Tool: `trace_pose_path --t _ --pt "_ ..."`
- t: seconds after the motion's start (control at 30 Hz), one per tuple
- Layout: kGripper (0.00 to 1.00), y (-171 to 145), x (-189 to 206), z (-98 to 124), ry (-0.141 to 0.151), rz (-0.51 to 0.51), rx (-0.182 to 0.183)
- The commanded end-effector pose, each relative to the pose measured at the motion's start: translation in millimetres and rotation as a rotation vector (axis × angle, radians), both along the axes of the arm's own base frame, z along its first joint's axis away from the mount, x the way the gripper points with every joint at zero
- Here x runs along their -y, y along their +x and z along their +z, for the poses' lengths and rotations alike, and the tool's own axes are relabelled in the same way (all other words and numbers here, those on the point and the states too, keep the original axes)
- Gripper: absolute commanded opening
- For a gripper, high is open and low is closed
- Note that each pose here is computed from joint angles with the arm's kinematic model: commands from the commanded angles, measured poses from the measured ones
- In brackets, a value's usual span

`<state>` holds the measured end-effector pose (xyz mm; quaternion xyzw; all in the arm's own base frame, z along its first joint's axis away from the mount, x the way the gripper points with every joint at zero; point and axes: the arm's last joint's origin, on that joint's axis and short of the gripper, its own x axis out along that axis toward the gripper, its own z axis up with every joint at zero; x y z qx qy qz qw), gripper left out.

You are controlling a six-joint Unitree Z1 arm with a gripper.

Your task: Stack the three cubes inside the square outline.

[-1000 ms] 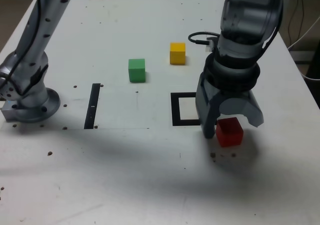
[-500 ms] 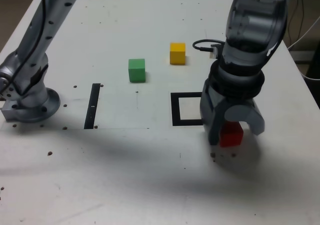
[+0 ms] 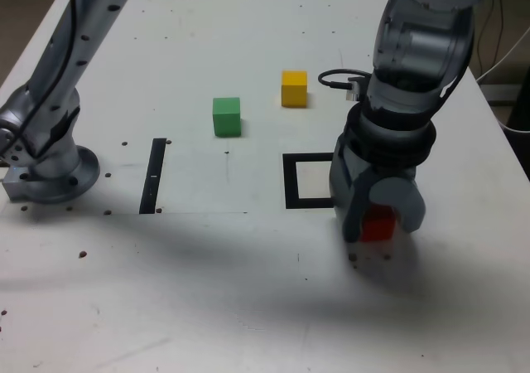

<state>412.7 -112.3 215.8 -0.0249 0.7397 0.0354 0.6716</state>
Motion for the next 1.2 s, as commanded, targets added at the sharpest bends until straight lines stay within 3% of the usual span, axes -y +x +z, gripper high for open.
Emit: trace_pose_path --t 0.0,0.47,0.7,0.83,1.03,1.17 --pt "0.35 0.9 -0.5 -1.8 0.001 0.003 -0.005" --pt "0.28 4.1 -0.3 0.5 0.001 0.002 0.048" --pt "0.28 -15.8 -16.4 28.7 0.066 0.005 0.076" --pt "0.28 -30.8 -37.4 33.1 0.091 0.005 0.054" --pt "0.28 -50.6 -68.5 27.8 0.103 0.000 0.001" --pt "0.28 -59.0 -83.3 16.4 0.105 0.000 -0.011"
